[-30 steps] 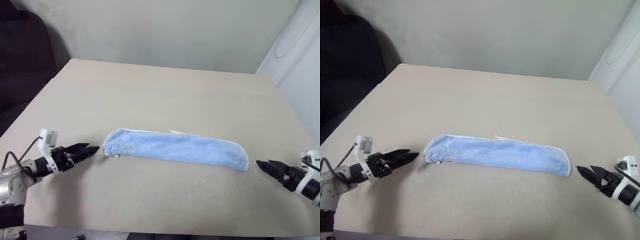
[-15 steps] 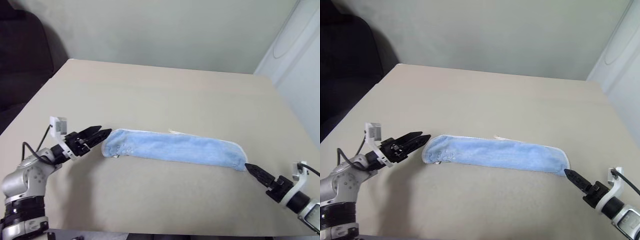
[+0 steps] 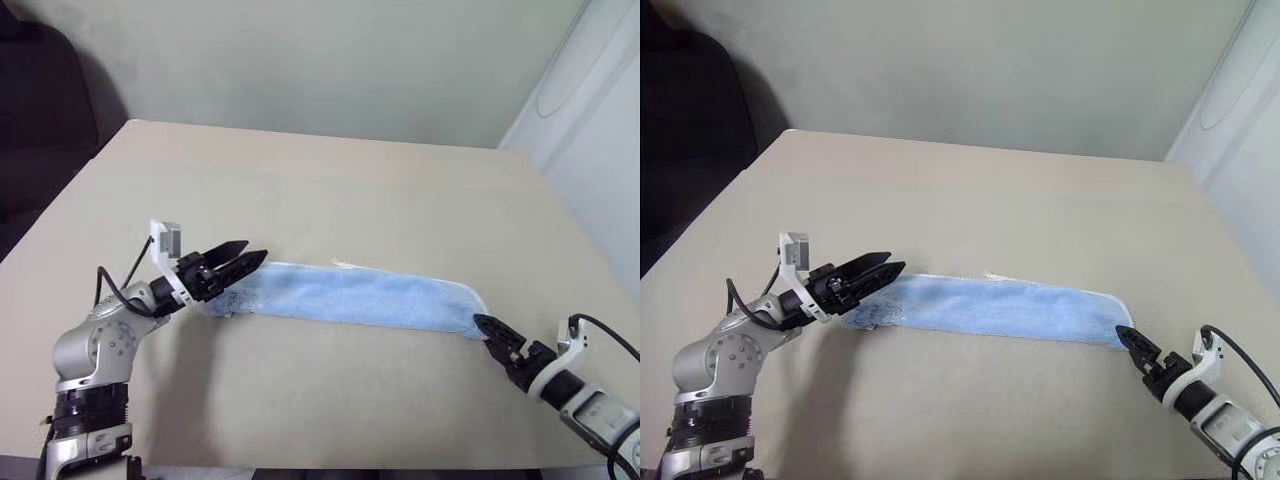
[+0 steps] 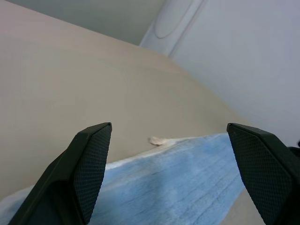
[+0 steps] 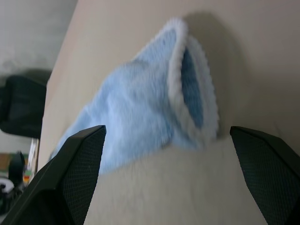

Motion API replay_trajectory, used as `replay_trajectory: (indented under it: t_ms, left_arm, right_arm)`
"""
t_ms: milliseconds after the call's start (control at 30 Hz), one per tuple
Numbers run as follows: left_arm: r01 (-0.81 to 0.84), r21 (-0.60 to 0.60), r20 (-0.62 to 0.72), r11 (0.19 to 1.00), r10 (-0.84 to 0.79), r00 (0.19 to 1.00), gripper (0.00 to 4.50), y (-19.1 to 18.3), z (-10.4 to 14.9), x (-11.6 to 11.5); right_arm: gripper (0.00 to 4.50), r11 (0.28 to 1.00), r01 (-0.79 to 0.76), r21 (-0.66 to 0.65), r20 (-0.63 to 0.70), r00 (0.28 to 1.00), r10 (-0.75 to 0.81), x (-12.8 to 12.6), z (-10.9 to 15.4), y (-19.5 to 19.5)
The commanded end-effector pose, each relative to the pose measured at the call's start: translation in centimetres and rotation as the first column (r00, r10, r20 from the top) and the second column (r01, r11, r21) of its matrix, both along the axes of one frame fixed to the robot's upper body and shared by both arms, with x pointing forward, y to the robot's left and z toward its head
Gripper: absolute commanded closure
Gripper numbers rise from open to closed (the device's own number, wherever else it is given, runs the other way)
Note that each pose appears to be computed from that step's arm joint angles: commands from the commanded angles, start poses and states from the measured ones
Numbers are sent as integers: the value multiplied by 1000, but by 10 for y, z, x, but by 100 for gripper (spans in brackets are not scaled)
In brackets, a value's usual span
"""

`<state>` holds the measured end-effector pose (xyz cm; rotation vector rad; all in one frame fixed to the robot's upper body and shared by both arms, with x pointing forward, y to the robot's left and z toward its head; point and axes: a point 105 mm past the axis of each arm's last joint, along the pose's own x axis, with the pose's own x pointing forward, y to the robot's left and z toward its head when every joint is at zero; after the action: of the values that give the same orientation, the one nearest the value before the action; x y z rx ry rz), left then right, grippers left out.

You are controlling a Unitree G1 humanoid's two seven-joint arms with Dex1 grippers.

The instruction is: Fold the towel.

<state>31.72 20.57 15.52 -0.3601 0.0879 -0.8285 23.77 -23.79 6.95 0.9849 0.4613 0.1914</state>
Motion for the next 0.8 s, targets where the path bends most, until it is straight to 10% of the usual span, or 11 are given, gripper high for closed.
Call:
replay_trajectory:
  t_ms: [33, 433, 800]
  left_arm:
    - [29, -1, 47, 1000, -29, 998, 23, -8, 13, -2]
    - [37, 5, 37, 999, -37, 999, 23, -14, 9, -5]
    - [37, 5, 25, 999, -37, 999, 23, -17, 4, -5]
  right_arm:
    - [1, 1000, 23, 7, 4, 1000, -23, 15, -1, 3]
    - [1, 998, -56, -5, 14, 998, 56, 27, 0, 21]
    - [331, 999, -31, -36, 8, 999, 32, 24, -2, 12]
